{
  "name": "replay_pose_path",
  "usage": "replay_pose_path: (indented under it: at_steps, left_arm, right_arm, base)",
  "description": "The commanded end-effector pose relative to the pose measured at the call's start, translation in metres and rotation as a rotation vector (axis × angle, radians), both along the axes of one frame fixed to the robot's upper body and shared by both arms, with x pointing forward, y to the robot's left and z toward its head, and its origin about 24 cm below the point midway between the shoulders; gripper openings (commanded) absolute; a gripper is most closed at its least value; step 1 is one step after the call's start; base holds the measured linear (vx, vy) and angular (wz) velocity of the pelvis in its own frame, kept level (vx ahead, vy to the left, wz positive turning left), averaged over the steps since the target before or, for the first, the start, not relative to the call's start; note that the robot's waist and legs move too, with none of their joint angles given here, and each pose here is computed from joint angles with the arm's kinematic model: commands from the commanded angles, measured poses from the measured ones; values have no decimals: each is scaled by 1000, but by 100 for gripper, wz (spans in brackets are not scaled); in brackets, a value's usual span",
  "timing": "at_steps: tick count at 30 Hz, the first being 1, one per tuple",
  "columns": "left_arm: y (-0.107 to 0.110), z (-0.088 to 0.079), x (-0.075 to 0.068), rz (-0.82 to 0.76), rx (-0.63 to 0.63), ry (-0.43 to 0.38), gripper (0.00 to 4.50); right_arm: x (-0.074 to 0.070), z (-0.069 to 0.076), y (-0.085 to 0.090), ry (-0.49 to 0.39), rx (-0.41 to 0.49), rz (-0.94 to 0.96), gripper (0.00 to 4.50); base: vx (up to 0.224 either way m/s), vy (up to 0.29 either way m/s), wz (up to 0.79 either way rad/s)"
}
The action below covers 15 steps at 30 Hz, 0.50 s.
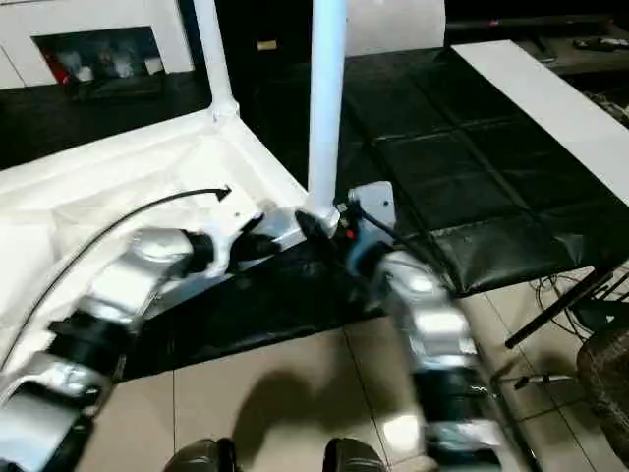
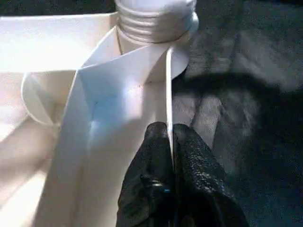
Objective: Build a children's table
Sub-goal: Rotate leg to tighten
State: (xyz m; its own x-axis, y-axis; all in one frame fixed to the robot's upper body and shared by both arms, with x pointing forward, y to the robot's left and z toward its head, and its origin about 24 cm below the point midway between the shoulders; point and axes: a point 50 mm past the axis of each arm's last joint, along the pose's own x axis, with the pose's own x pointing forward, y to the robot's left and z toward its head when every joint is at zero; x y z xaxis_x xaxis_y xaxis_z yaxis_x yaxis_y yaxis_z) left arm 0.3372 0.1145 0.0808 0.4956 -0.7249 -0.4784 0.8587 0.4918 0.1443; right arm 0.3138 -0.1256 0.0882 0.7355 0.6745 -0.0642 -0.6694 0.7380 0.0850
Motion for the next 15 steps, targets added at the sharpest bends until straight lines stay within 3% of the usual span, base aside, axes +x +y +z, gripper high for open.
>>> replay_pose_path:
  at_steps: [1,3,8,11,15]
  left_arm:
    - [0,-2,-9,-127,3,3,0]
    - [2,-2,-14,-202,5,9,0]
    - [8,0,-25,-392,14,8,0]
    - [11,6,-36,-538,-15,59,0]
    - [15,8,-41,-632,11,95,0]
  right_arm:
    - [-5,11,-7,-42,-3,118,406]
    - [-8,13,-17,-50,-35,173,430]
    - [-19,16,-32,-34,-131,387,430]
    - [-22,16,-39,-11,-190,506,430]
    - [-21,16,-40,19,-190,595,415]
  base:
    - [0,0,0]
    - [0,0,0]
    - [0,0,0]
    - [0,0,0]
    - [0,0,0]
